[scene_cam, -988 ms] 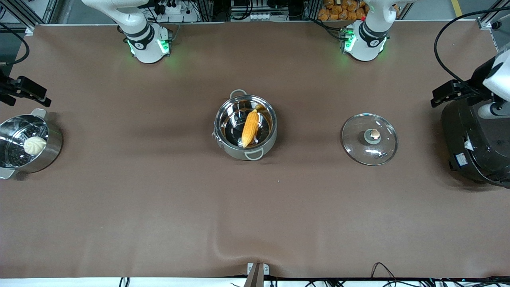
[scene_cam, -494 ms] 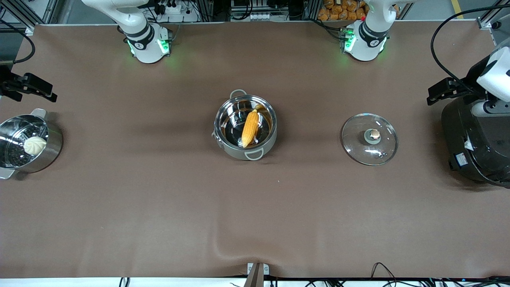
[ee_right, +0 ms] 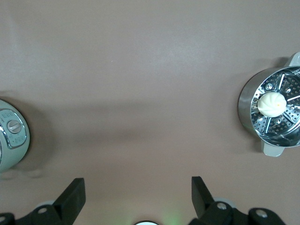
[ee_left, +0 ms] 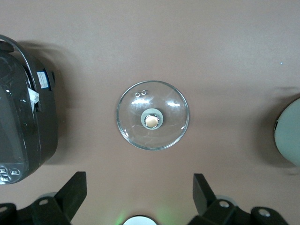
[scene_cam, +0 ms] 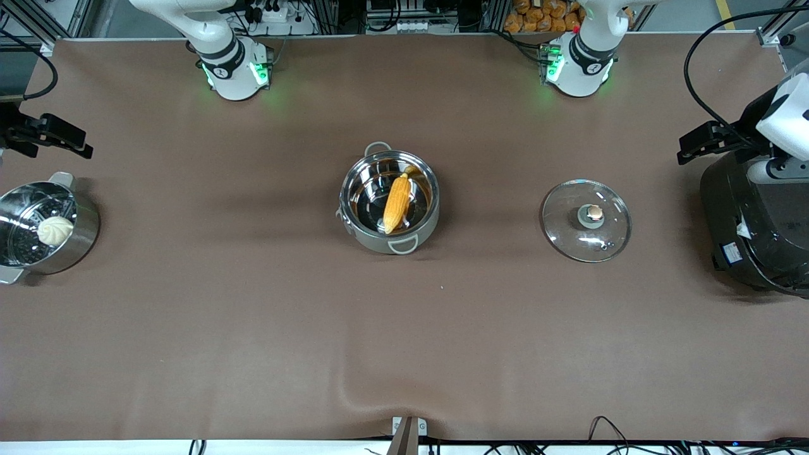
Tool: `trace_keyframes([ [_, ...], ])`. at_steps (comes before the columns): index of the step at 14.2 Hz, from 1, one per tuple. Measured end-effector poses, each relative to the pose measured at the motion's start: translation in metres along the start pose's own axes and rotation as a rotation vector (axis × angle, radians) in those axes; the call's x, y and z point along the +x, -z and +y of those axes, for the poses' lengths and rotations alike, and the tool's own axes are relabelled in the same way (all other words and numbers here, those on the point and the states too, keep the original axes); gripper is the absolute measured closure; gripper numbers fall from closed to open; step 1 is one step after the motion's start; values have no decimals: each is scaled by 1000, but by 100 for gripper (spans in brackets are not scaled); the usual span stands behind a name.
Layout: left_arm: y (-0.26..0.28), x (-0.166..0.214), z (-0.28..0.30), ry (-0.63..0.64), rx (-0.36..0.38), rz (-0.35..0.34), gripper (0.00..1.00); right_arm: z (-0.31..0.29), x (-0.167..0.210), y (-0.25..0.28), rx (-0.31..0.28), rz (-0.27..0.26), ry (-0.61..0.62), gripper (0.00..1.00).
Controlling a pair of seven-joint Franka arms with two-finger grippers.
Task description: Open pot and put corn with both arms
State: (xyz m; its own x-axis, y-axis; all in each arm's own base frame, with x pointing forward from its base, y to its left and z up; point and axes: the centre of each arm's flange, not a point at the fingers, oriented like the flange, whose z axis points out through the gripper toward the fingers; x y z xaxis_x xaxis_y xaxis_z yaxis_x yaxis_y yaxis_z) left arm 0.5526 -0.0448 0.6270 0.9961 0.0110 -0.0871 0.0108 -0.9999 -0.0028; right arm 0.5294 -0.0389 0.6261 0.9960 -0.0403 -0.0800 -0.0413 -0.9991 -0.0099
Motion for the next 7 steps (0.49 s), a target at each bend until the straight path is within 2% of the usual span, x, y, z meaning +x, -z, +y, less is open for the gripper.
trace_keyframes([
  [7, 4, -2, -1, 40, 0, 3, 0, -1, -1, -1, 0, -12, 1, 0],
])
